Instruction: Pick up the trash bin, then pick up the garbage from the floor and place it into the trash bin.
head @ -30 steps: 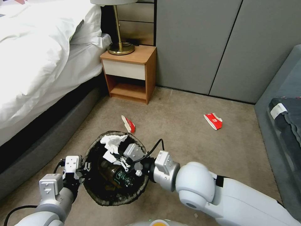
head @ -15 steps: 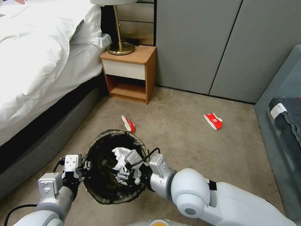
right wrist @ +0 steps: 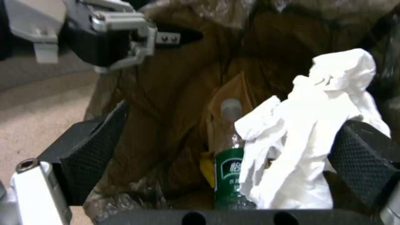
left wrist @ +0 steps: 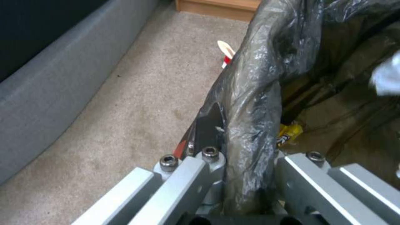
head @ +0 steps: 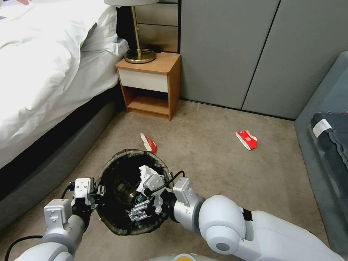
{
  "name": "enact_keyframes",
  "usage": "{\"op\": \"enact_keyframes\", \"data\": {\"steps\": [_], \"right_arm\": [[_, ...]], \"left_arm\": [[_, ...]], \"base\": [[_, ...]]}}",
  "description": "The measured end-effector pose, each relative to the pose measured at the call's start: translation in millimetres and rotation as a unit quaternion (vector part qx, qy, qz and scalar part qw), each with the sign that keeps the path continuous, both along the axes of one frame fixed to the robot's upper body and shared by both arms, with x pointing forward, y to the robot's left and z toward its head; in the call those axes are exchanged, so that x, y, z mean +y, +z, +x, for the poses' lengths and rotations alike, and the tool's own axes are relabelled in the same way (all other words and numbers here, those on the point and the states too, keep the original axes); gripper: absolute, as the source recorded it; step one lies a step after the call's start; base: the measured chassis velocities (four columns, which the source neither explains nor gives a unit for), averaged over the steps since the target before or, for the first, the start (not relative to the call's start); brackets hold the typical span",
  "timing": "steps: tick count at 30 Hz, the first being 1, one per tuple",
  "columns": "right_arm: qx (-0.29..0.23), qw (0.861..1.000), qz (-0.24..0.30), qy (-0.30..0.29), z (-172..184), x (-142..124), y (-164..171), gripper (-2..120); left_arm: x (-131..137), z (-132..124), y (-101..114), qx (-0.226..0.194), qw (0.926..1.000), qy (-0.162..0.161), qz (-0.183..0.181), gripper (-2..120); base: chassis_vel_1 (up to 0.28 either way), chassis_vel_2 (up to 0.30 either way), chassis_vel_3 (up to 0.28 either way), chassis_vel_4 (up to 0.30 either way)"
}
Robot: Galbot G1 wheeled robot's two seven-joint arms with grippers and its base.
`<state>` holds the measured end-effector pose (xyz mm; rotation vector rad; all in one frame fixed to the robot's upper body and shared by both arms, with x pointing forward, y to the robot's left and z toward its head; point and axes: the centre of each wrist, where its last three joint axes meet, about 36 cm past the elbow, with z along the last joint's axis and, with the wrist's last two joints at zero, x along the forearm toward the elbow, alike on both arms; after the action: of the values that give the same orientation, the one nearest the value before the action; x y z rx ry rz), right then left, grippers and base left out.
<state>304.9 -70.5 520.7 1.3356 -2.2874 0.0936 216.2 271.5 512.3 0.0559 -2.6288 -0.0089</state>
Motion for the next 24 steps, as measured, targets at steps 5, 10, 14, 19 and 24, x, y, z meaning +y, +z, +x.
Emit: {"op": "enact_keyframes", "data": {"steps": [5,10,14,19,24], "right_arm": [[0.022,1.0,0.0,-0.015,1.4,4.6,6.9,100],[0.088,0.995,-0.005,-0.04,-4.3,14.1,17.3,100],[0.113,0.992,-0.01,-0.056,-7.1,22.0,26.7,100],[0.121,0.99,-0.017,-0.065,-8.3,29.0,34.7,100],[0.142,0.987,-0.031,-0.067,-11.9,37.1,42.9,100]], "left_arm": [[-0.3,-0.3,-0.3,0.001,1.0,0.0,0.0,0],[-0.3,-0.8,-0.6,0.002,1.0,0.0,0.0,0],[-0.4,-1.0,-0.7,0.003,1.0,0.0,0.0,0],[-0.4,-1.1,-0.8,0.004,1.0,0.0,0.0,0],[-0.4,-1.2,-0.8,0.005,1.0,0.0,0.0,0]], "base": [[0.0,0.0,0.0,0.0],[0.0,0.0,0.0,0.0],[0.0,0.0,0.0,0.0],[0.0,0.0,0.0,0.0],[0.0,0.0,0.0,0.0]]}}
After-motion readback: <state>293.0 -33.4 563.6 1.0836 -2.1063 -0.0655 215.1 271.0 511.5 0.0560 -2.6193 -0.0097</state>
